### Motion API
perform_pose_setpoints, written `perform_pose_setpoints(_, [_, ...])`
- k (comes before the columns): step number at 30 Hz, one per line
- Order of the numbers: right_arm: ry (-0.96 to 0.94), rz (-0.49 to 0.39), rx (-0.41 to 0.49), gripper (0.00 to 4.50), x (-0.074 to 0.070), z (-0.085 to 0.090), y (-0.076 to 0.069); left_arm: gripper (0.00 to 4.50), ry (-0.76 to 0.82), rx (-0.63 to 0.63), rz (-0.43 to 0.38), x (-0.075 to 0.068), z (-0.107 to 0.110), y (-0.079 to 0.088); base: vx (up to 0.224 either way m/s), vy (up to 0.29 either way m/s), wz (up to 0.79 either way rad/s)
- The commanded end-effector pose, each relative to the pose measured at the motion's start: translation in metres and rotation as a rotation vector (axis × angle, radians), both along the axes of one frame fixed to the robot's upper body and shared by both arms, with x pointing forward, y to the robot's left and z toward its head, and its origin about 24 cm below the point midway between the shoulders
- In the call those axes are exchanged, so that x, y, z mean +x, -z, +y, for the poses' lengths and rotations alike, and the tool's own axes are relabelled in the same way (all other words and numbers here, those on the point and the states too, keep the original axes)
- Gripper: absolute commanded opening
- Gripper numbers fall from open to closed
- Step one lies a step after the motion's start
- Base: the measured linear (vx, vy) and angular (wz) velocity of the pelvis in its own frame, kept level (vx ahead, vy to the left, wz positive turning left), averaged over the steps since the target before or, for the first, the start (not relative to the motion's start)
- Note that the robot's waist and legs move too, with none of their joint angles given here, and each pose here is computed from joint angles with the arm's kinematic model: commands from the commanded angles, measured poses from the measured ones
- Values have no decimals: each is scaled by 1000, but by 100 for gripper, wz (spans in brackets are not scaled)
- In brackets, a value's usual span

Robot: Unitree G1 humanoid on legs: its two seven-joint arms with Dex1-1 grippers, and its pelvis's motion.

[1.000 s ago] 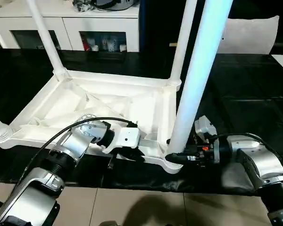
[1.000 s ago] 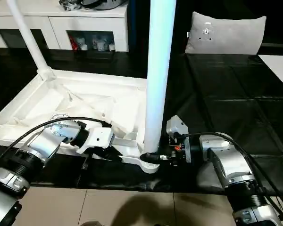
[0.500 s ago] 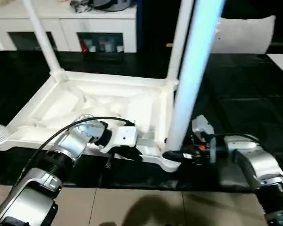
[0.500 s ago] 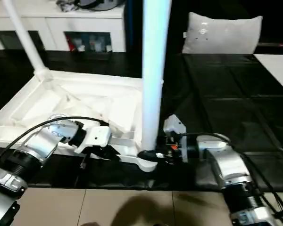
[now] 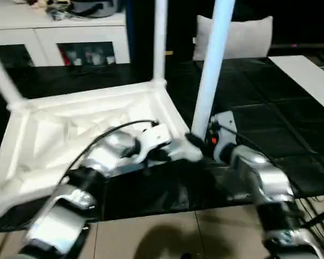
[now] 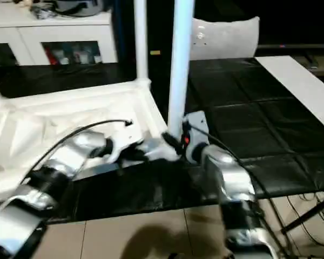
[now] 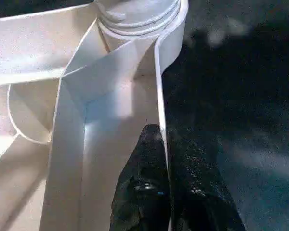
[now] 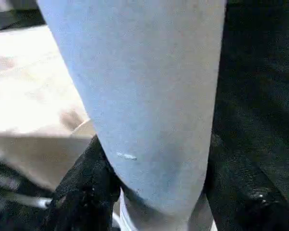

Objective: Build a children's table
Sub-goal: Rotate leg to tighten

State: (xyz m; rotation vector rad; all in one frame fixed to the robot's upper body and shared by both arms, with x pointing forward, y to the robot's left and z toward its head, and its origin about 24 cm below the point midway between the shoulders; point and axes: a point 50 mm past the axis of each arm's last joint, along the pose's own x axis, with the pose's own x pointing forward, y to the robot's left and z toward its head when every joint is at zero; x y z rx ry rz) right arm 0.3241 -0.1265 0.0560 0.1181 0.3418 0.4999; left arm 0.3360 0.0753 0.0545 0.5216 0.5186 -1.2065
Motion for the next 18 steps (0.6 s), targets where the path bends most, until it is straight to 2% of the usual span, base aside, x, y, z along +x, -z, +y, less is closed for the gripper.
perform_pose_setpoints(1, [-103,-14,73,284,2,33,-8,0,145,-65,-8,-10,-43,-8,0,0,0])
perform_pose_setpoints(6, [-128,-53,42,331,-1,26,-9,0,134,-54,-17,-8,-39,-7,0,0,0])
perform_pose_setpoints(7, [-149,-70,35,336,-4,16,-8,0,141,-47,-30,-8,-31,-7,0,0,0])
perform_pose_setpoints(8, [-149,-70,35,346,-4,16,-8,0,141,-47,-30,-8,-31,-7,0,0,0])
perform_pose_setpoints(14, [-210,-101,-16,396,-10,-18,-8,0,198,-28,-58,-10,-9,-3,0,0,0])
perform_pose_setpoints(16, [-282,-127,-33,421,-15,-30,-11,0,225,-17,-54,-12,0,-1,0,0,0])
perform_pose_setpoints(18, [-385,-141,-57,421,-23,-40,-15,0,254,-9,-70,-12,8,-2,0,0,0])
